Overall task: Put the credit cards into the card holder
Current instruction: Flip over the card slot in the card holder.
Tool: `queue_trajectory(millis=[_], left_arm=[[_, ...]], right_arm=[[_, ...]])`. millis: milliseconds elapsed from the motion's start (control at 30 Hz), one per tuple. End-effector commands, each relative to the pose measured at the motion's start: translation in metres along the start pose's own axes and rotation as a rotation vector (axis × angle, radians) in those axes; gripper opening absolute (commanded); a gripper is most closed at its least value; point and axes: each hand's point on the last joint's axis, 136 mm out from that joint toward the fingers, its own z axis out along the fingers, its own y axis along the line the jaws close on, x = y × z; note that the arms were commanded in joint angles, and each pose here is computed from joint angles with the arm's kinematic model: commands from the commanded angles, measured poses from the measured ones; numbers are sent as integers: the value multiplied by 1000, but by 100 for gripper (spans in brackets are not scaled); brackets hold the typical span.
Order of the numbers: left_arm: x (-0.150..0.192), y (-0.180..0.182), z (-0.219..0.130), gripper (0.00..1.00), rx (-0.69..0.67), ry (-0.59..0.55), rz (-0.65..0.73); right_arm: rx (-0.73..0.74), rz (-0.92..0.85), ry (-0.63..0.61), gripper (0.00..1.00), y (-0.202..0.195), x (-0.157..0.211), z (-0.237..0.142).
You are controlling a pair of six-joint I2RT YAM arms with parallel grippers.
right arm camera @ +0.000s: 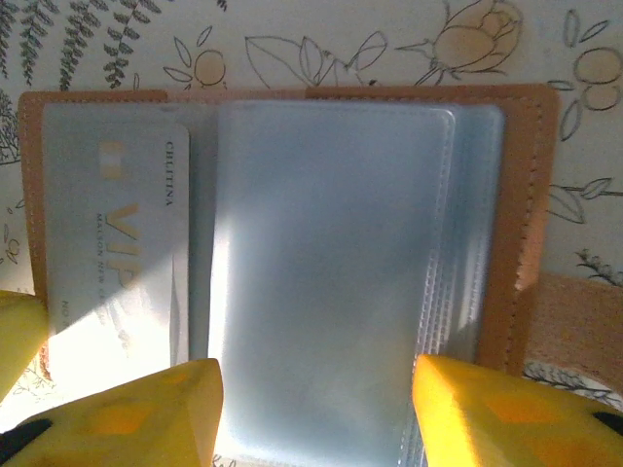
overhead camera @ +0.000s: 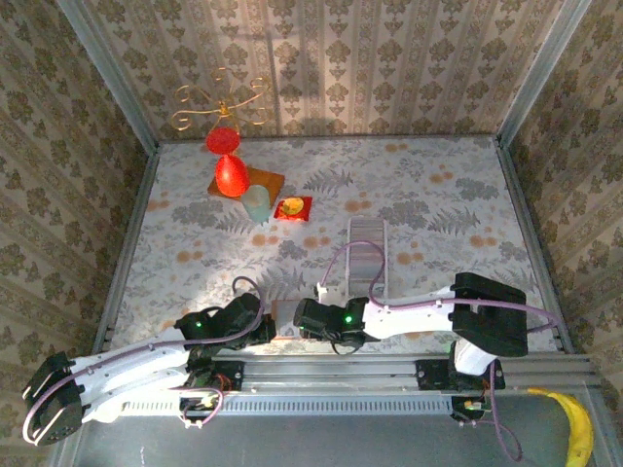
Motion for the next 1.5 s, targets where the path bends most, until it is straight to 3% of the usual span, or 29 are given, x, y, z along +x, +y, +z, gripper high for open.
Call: queue_trajectory(millis=[0, 1033, 1467], left_arm=[[3, 5, 0, 4, -18, 4, -7], [2, 1, 0, 4, 0, -6, -18], [-5, 2, -5, 9, 6, -49, -28]], right_arm=[[-2, 9, -29, 55, 8, -4, 1], [-225, 122, -44, 56, 53, -15, -2], [-260, 146, -26, 55, 65, -14, 7]])
